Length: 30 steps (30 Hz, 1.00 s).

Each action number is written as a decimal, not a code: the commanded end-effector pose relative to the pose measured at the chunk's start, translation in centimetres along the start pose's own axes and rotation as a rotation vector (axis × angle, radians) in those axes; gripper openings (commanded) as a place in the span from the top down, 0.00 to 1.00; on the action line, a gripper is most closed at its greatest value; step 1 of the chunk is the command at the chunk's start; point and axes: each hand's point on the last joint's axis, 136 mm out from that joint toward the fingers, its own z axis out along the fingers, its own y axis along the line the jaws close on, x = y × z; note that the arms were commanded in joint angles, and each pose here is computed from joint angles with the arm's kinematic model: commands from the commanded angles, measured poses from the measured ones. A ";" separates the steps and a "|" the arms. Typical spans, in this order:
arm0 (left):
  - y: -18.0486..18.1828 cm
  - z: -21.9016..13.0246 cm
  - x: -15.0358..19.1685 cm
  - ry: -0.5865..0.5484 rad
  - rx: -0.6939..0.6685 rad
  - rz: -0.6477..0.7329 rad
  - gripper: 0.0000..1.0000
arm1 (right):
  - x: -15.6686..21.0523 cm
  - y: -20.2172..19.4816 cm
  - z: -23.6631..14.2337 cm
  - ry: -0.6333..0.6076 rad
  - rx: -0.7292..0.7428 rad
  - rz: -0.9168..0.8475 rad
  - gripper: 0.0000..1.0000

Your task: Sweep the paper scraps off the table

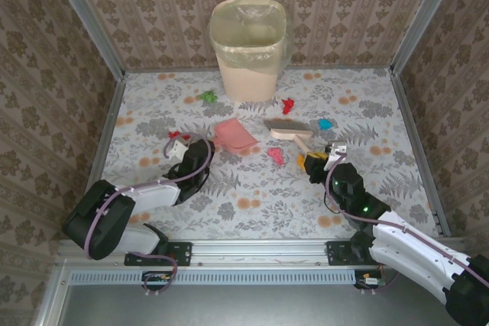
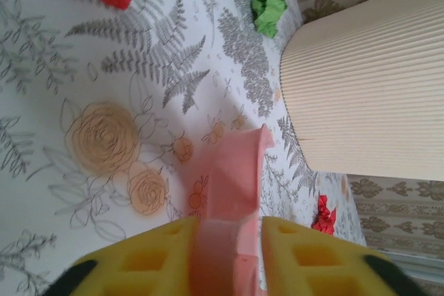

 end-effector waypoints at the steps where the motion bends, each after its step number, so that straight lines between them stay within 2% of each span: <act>1: 0.6 -0.5 0.5 0.025 -0.021 0.021 0.57 | -2.8 1.1 -0.5 -0.088 -0.034 0.014 1.00; 4: 0.8 -0.9 0.5 0.035 -0.025 0.047 0.39 | -2.9 1.1 -0.5 -0.092 -0.032 0.012 1.00; 7: 0.5 -1.2 0.7 0.075 -0.029 0.110 0.11 | -2.9 1.1 -0.6 -0.094 -0.033 0.011 1.00; 9: 0.1 -1.5 1.0 0.112 -0.026 0.167 0.01 | -2.9 1.1 -0.7 -0.096 -0.029 0.011 1.00; 17: -0.8 -3.3 1.5 0.311 -0.056 0.548 0.00 | -3.1 1.1 -0.8 -0.103 -0.032 0.010 1.00; 22: -1.2 -3.6 1.1 0.331 -0.055 0.772 0.00 | -3.2 1.1 -0.8 -0.106 -0.033 0.007 1.00; 27: -0.6 -1.4 1.6 0.353 -0.056 0.863 0.00 | -3.2 1.1 -0.8 -0.107 -0.030 0.002 1.00; 30: 0.8 0.1 1.7 0.406 -0.092 0.844 0.00 | -3.1 1.1 -0.8 -0.103 -0.030 -0.002 1.00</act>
